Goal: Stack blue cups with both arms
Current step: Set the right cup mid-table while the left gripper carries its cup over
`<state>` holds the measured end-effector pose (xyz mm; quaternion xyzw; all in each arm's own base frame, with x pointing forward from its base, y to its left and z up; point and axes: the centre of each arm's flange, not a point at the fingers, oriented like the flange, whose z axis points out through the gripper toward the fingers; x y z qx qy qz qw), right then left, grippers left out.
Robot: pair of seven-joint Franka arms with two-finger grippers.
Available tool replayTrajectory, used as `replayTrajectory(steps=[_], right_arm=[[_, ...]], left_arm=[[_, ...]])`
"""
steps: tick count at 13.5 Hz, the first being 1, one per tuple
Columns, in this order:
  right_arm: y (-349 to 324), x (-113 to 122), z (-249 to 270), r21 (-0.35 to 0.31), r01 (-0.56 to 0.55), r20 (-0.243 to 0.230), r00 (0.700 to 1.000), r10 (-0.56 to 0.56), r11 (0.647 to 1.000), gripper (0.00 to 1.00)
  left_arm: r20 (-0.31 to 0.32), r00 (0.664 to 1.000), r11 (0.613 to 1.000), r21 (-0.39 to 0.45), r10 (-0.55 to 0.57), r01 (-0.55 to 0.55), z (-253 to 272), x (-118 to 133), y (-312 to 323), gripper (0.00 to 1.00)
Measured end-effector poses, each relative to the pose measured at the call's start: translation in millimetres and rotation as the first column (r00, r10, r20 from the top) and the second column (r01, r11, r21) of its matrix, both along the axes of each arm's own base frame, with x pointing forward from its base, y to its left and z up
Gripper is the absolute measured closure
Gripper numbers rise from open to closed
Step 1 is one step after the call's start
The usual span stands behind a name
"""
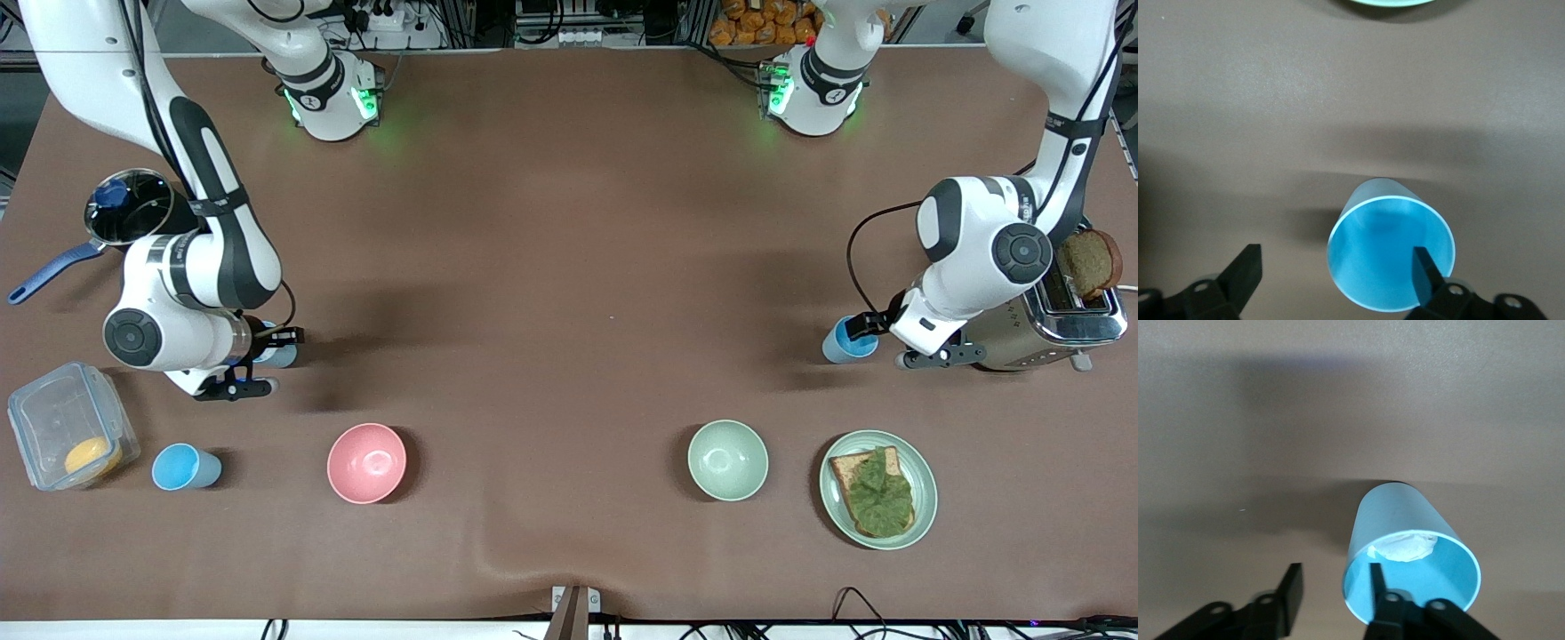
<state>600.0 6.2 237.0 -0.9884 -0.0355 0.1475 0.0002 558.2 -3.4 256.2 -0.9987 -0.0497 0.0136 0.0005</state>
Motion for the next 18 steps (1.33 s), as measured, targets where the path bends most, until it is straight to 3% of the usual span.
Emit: replayTrajectory(steps=[3,4,8,10,13,18], right_arm=[[-0.7,1.9,-1.2,-0.001,-0.010,0.010,1.000,0.010,1.000,0.93],[-2.0,3.9,2.1,-0.003,-0.015,0.016,1.000,0.015,1.000,0.97],[15.4,11.6,13.9,0.012,-0.049,0.022,0.999,0.048,0.999,0.97],[46.5,18.9,30.1,0.060,-0.039,0.023,0.999,0.037,0.997,0.97],[123.8,22.7,53.8,0.081,0.044,0.038,0.998,-0.047,0.996,0.97],[292.7,-8.5,70.4,0.077,0.226,0.073,0.970,-0.231,0.971,0.97]], left_arm=[[-0.002,1.000,1.000,-0.001,-0.001,0.001,-6.7,0.1,-0.5,0.39],[-0.004,1.000,1.000,-0.002,-0.002,0.002,-9.6,-0.1,-0.7,0.39],[0.000,1.000,1.000,-0.004,-0.005,0.005,-12.6,1.0,-2.1,0.78],[0.018,1.000,1.000,-0.004,-0.006,0.006,-7.7,4.7,-2.4,0.97],[0.052,0.999,1.000,-0.002,-0.008,0.008,9.6,10.0,-2.9,0.97],[0.147,0.989,0.999,0.001,-0.035,0.035,66.3,15.3,-15.2,0.97]])
